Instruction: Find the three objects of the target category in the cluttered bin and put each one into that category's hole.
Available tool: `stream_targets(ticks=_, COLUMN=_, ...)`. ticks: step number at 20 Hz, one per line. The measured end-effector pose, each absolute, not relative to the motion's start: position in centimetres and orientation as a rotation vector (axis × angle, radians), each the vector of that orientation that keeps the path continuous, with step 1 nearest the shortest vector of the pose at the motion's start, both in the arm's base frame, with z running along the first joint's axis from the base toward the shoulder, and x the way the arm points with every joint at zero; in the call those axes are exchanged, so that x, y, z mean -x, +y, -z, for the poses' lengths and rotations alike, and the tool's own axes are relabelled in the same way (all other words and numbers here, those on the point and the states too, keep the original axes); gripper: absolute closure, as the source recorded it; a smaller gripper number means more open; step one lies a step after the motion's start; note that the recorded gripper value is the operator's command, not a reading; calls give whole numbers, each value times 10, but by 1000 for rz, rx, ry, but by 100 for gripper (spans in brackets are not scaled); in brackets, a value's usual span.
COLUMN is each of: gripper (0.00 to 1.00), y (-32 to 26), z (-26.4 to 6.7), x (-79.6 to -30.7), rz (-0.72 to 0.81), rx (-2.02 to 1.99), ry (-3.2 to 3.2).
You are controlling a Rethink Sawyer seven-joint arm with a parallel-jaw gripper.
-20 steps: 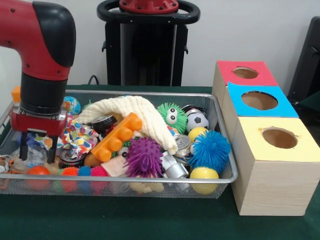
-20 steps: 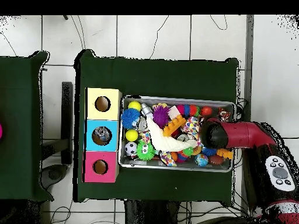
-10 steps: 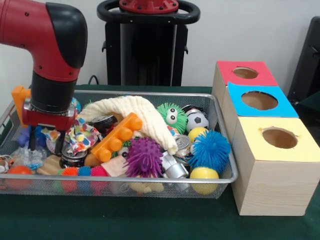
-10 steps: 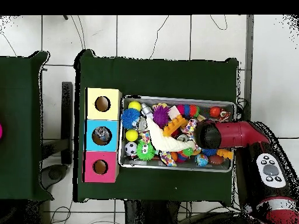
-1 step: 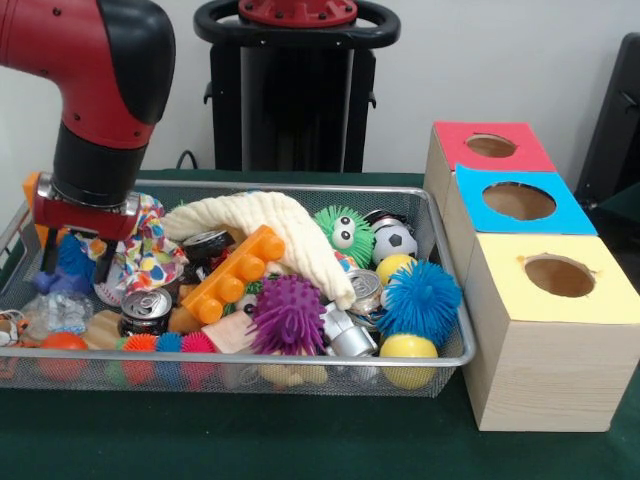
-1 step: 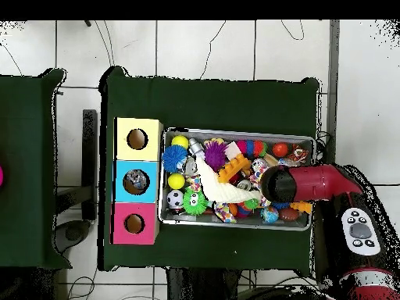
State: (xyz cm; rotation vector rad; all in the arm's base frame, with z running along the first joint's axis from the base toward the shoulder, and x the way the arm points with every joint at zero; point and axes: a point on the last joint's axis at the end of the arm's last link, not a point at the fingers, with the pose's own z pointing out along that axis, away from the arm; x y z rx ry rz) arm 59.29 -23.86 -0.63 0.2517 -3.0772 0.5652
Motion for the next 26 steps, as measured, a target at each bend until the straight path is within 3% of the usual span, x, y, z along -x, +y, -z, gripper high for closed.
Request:
stream_targets(ticks=10, gripper=0, y=-256, z=-17, x=-600, rz=-629, rx=-234, ry=-3115)
stream_targets(ticks=26, gripper=0, y=-269, z=14, x=-594, rz=-497, rx=-143, ry=-3245)
